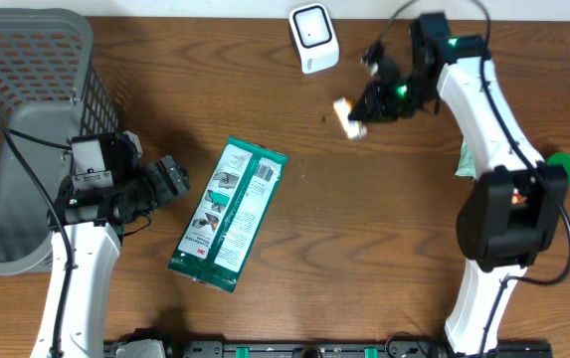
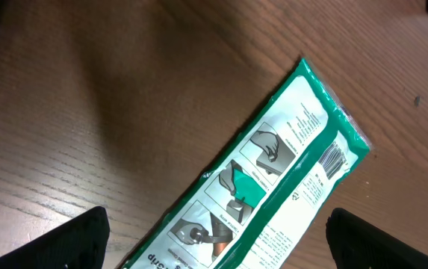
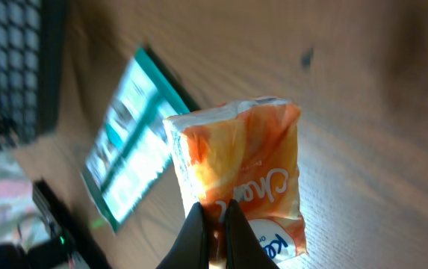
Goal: Scan the item barcode
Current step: 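Hold the orange pack's barcode in front of the scanner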
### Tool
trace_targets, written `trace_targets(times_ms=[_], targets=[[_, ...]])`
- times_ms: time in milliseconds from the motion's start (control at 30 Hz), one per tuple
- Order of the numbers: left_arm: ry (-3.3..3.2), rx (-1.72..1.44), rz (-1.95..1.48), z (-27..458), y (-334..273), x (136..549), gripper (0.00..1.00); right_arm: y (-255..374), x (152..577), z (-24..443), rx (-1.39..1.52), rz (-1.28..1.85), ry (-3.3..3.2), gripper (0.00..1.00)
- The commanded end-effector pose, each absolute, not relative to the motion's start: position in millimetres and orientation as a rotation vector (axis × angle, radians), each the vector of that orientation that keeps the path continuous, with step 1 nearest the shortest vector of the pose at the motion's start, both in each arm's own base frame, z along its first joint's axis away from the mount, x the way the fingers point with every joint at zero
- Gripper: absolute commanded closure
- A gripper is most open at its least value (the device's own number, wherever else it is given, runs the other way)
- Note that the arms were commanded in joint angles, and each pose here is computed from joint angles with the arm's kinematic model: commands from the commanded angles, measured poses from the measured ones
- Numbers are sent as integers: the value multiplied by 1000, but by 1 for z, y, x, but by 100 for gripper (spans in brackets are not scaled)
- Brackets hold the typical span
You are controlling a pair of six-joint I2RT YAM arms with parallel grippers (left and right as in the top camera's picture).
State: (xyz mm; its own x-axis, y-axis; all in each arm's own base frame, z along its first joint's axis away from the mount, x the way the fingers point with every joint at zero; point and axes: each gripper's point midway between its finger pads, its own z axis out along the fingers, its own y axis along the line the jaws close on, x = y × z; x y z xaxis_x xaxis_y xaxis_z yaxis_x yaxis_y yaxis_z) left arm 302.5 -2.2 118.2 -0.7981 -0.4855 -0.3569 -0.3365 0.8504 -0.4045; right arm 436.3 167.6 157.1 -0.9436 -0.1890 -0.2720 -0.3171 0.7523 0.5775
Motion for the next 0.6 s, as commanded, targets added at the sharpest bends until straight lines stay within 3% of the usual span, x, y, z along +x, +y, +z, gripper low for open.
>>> trace_targets(times_ms=[0, 300, 567], targets=[[2565, -639, -430, 118, 3, 303, 7, 180, 456, 219, -318, 962, 2617, 99], [2565, -639, -430, 118, 3, 303, 7, 213, 531, 272, -147, 1254, 2265, 99], [2565, -639, -430, 118, 3, 303, 7, 225, 605, 224, 153, 1506, 2135, 99]])
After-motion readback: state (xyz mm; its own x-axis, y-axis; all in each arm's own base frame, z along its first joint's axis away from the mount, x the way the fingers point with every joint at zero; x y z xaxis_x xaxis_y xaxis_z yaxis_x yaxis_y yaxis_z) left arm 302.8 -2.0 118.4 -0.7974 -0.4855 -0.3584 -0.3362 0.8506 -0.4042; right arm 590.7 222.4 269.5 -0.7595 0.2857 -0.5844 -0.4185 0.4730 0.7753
